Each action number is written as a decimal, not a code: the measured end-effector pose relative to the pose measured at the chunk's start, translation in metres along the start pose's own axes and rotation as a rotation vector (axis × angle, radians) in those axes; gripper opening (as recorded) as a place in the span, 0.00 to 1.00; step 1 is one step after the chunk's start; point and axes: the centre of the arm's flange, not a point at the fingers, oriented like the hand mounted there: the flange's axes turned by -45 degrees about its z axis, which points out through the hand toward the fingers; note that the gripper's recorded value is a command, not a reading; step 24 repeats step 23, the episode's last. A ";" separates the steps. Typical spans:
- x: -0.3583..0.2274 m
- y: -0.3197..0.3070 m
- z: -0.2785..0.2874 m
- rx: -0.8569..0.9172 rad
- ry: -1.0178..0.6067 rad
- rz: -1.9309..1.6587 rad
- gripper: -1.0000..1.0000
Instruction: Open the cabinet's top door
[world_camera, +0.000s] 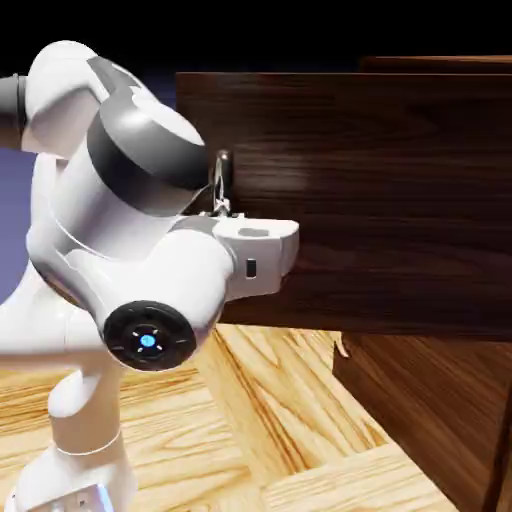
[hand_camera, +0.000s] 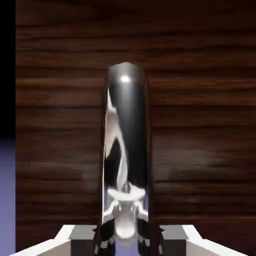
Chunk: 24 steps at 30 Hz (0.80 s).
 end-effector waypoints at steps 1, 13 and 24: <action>0.000 0.003 -0.008 0.020 0.000 0.000 0.00; 0.000 0.051 -0.099 0.258 0.000 0.000 0.00; 0.000 0.096 -0.154 0.423 0.000 0.000 0.00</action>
